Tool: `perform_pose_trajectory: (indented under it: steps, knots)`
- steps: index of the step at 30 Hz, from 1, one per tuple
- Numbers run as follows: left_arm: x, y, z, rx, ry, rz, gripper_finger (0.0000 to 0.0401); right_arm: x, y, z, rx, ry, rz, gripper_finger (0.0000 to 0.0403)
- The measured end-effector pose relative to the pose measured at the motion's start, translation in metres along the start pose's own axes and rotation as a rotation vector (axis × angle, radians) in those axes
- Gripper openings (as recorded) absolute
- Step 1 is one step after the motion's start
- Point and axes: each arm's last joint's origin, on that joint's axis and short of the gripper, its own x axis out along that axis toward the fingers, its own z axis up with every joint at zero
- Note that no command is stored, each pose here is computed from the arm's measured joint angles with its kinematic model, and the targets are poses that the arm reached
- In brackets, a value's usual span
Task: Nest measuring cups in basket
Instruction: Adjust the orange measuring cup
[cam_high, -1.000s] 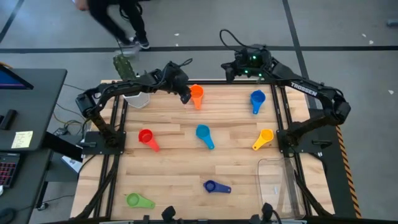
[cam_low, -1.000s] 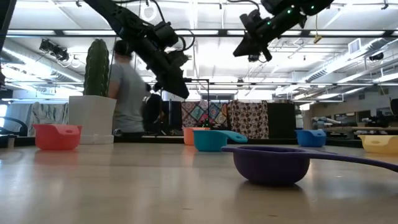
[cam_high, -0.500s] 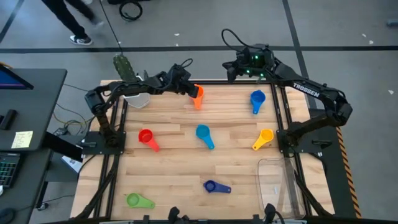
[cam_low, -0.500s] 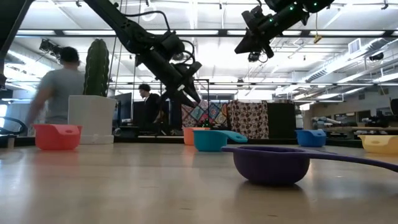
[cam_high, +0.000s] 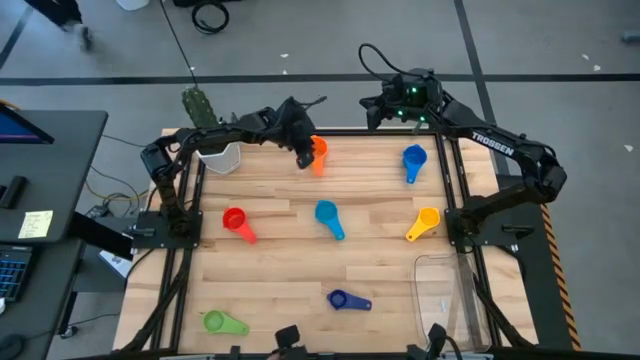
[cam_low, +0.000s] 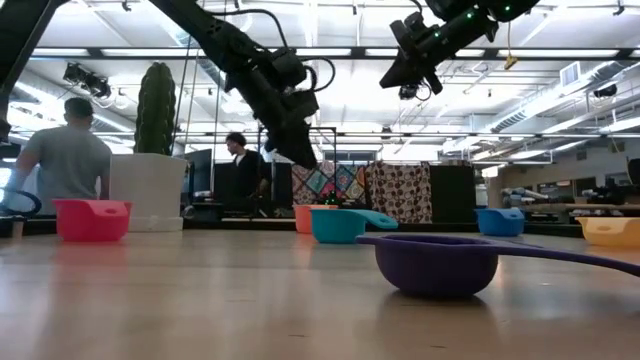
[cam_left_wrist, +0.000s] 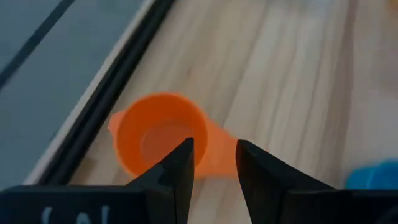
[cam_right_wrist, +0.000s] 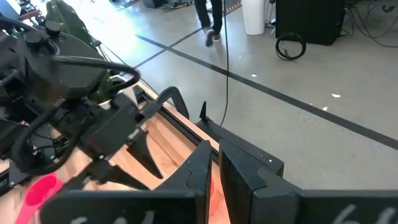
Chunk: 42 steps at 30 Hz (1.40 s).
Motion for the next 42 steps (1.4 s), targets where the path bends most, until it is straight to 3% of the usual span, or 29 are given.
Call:
perform_pose_trajectory:
  steps: [7,14,29,38,42]
  knots:
    - [0.0,-0.008,-0.008,0.398,0.102,-0.011,0.0124,0.0,0.0,0.0,-0.019,0.0,0.0,0.0036]
    - [0.008,-0.014,-0.01,0.642,0.118,-0.005,0.0124,0.0,0.0,0.0,-0.062,0.0,0.0,0.0036]
    - [0.047,-0.009,-0.03,0.86,0.274,0.019,0.0124,0.0,-0.002,0.001,-0.07,-0.009,-0.005,0.0036]
    - [0.051,-0.008,-0.026,0.88,0.277,0.132,0.0123,0.0,-0.002,0.001,-0.07,-0.009,-0.005,0.0036]
    - [0.049,-0.009,-0.02,0.981,0.279,0.154,0.0119,0.0,-0.002,0.001,-0.07,-0.008,-0.005,0.0036]
